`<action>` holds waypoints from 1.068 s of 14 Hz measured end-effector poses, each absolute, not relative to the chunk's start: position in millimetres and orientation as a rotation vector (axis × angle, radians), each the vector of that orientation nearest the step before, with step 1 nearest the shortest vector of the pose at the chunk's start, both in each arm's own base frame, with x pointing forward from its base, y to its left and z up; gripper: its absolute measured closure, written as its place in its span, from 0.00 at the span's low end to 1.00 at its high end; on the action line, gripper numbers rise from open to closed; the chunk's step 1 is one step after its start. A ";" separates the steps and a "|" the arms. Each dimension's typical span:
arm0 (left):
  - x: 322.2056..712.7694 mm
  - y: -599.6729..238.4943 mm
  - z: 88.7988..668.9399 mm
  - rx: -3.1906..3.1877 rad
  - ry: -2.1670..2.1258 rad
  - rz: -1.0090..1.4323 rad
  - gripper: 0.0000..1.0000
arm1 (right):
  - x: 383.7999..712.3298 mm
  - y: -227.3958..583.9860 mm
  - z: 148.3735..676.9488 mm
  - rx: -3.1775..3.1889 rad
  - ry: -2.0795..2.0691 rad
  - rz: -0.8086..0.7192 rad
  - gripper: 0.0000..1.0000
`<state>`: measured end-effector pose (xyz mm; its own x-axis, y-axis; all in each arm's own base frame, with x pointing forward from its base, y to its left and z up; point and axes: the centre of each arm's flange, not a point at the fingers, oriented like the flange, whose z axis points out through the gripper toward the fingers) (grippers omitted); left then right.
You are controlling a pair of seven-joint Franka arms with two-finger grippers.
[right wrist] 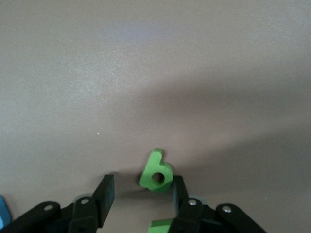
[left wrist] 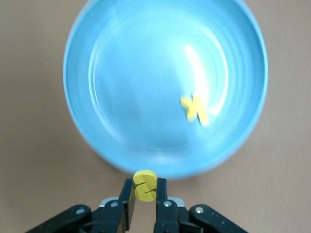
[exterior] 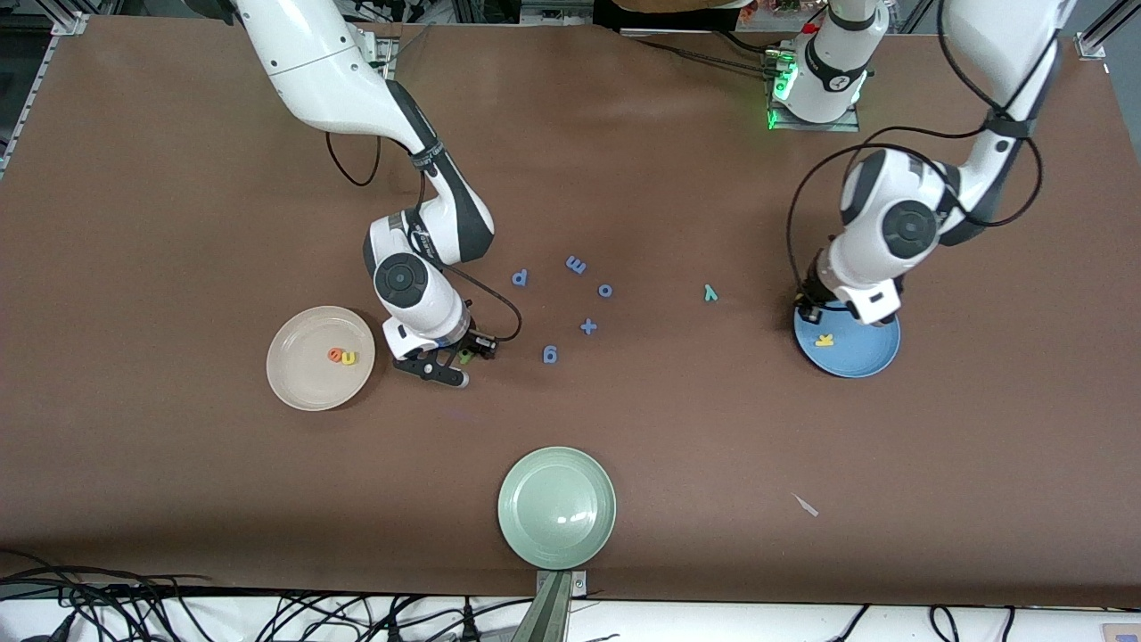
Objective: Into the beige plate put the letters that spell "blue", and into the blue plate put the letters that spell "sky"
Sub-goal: 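Place the green 6 on the beige plate while the left gripper releases the s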
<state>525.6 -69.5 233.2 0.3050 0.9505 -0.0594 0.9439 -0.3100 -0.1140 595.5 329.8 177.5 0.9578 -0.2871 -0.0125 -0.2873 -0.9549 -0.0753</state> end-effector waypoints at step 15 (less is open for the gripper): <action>523.0 -97.9 231.5 -2.624 -1.648 0.191 0.42 | 640.1 188.6 256.4 -3.199 0.063 0.142 0.72</action>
<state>523.0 -97.9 231.5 0.4288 0.8994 -0.0843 0.8948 -0.4357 -0.0970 640.1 188.6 256.4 0.9953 -0.0422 -0.0876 -0.0368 -0.9973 0.0632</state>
